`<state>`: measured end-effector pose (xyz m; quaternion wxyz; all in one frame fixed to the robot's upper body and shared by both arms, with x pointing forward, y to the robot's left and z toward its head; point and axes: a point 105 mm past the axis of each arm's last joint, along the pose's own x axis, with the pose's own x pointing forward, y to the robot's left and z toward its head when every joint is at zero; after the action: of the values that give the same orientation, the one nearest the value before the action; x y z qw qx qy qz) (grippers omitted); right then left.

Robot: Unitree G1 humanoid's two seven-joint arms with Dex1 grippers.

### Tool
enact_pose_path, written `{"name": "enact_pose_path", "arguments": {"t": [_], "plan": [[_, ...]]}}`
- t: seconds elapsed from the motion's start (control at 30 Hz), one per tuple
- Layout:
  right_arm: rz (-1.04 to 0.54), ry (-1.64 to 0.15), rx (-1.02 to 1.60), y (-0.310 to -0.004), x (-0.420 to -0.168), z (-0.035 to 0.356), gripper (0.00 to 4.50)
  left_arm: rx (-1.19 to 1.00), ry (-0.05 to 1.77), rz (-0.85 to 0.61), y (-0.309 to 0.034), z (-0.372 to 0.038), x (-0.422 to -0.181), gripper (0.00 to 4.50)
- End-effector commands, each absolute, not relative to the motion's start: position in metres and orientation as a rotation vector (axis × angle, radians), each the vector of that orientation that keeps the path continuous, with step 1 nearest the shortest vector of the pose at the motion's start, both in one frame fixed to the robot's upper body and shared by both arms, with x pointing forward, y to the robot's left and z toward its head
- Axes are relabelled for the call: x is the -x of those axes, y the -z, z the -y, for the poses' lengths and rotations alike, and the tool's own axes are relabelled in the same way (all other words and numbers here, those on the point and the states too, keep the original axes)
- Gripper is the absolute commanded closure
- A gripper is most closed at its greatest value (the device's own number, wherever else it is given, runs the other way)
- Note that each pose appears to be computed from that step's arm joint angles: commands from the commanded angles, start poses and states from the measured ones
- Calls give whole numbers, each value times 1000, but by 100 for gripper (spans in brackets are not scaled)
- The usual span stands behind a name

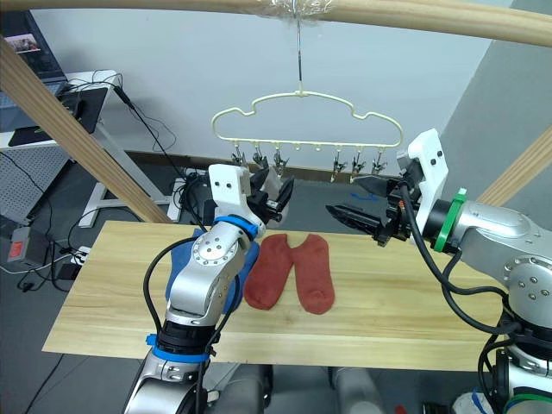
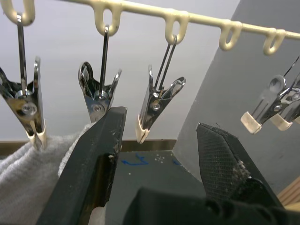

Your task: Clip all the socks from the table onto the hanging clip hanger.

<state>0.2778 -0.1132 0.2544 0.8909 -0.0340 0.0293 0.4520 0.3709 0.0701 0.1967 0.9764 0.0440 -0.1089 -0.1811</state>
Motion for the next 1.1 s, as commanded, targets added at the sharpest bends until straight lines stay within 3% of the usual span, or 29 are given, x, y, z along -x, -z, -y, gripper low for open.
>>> {"name": "enact_pose_path", "arguments": {"t": [0.03, 1.1], "plan": [[-15, -942, 96, -263, -274, 112, 29, -83, 360, 267, -209, -68, -372, 177], [-26, -896, 86, -259, -272, 114, 29, -53, 350, 333, -232, -58, -392, 177]]}}
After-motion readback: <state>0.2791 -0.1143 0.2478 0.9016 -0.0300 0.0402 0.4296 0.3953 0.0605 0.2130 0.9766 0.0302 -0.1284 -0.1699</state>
